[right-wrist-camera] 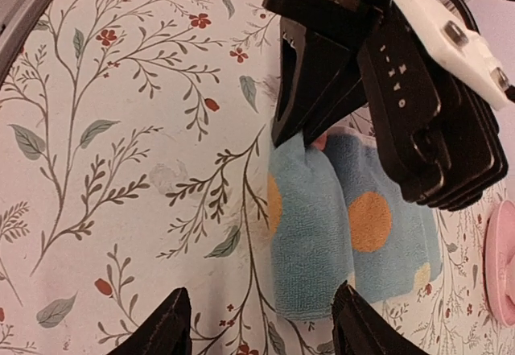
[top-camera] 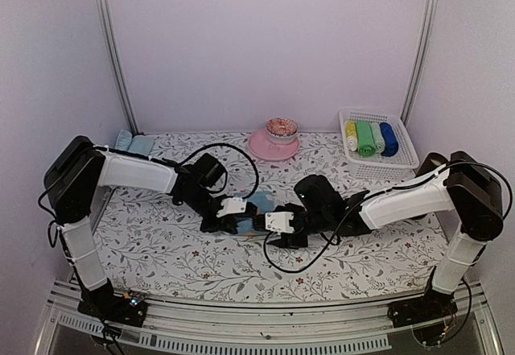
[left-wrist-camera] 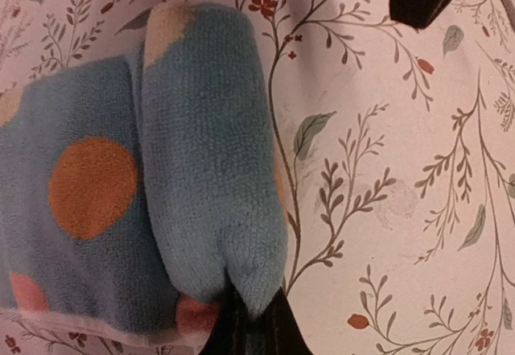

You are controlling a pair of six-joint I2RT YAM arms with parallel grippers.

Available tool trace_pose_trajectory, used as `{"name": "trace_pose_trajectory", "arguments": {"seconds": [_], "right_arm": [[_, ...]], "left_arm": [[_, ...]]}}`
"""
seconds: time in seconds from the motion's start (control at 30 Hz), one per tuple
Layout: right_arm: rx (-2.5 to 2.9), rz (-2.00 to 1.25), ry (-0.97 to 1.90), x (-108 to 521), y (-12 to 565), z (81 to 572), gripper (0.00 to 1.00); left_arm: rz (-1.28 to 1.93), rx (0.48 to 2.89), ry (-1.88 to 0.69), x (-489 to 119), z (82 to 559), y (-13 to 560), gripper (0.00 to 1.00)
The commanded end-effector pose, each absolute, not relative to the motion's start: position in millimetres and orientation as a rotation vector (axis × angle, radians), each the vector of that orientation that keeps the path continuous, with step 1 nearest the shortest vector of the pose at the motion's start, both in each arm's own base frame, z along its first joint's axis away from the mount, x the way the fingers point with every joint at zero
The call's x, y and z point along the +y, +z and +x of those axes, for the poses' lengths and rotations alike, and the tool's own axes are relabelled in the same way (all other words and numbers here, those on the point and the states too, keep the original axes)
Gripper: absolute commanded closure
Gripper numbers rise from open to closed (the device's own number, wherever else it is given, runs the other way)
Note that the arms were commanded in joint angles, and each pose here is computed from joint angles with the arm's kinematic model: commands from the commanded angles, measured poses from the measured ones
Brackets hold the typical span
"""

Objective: Roll the towels
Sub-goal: Roll the towel at the center of the board.

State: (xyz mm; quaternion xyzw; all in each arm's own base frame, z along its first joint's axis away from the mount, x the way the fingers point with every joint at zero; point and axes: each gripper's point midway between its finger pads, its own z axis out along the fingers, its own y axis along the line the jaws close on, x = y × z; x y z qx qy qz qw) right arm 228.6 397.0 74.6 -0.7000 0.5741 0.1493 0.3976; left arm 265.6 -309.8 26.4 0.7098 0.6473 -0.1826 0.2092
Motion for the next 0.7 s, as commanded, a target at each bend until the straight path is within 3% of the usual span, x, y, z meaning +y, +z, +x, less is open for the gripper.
{"name": "trace_pose_trajectory", "arguments": {"seconds": [0.0,0.5,0.67], "right_arm": [[1.372,-1.748,0.217,412,73,251,0.39],[1.313,-1.815,0.028,431,41,260,0.42],[1.361,-1.814,-0.05,428,27,271,0.48]], "left_arm": [[1.989,1.956,-0.684,-298,249,17,1.0],[1.964,2.035,-0.795,-295,254,6,1.0],[1.96,2.037,-0.799,-294,254,7,1.0]]}}
